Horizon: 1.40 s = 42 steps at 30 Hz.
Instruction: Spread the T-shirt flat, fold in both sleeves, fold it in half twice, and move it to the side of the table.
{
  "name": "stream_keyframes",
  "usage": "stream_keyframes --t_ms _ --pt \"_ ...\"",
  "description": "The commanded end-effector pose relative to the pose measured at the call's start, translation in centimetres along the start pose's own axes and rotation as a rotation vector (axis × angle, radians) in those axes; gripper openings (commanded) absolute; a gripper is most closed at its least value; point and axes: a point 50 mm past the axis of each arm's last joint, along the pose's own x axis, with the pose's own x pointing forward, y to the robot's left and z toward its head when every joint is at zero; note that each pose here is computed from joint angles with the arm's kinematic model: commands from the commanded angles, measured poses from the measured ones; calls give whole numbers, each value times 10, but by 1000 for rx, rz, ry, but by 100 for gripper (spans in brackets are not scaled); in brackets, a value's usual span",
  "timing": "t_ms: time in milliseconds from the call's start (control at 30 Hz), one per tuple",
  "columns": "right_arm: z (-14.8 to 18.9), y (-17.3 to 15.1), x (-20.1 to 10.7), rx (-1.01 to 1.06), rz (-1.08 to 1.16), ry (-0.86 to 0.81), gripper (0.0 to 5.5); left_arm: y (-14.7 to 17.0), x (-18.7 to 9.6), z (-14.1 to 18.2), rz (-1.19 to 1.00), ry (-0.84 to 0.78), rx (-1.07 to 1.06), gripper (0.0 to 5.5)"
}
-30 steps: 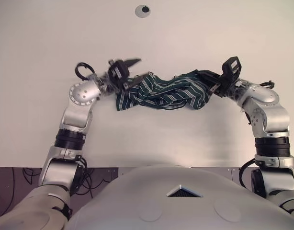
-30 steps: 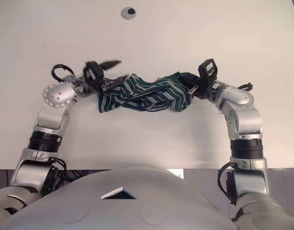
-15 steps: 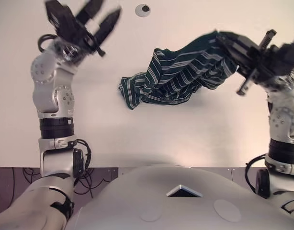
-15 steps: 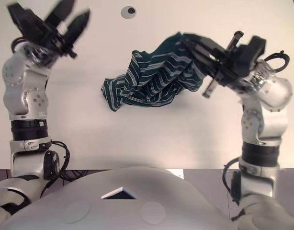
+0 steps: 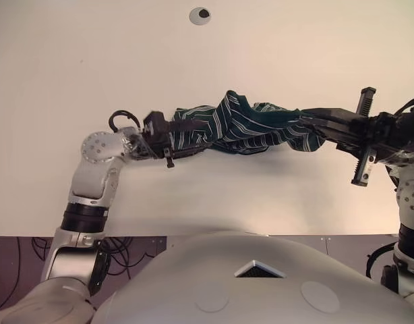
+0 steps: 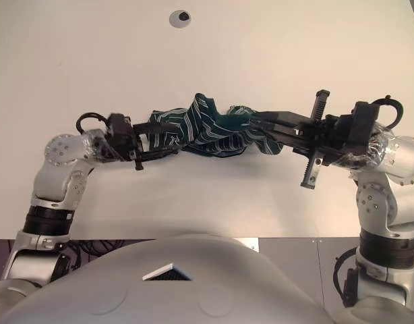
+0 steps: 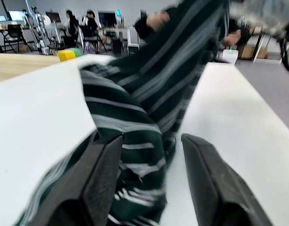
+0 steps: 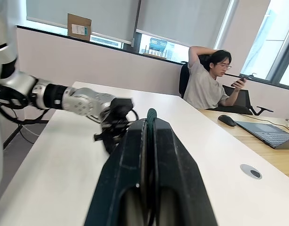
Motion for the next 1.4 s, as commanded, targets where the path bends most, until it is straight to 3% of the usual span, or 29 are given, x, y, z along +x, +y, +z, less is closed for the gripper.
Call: stream_keyframes --t_ms 33,100,300,567,933,1200,1400 --pt "9 -5 3 -30 0 9 0 -1 -3 -8 70 68 78 263" --pt "9 -6 4 -30 -6 7 0 -1 -3 -12 115 86 110 296" --pt "11 -6 6 -32 -18 6 0 2 0 -21 185 110 174 299" --pt "7 -9 3 -34 -29 19 0 1 0 -30 181 103 172 171" --pt "-4 -9 -5 -38 -42 37 0 10 -11 -16 165 44 149 7" --pt "-8 -8 -10 -42 -50 38 0 17 -12 -13 200 25 169 3" --pt "-10 -36 -18 -121 -214 56 0 54 -29 31 322 -79 291 3"
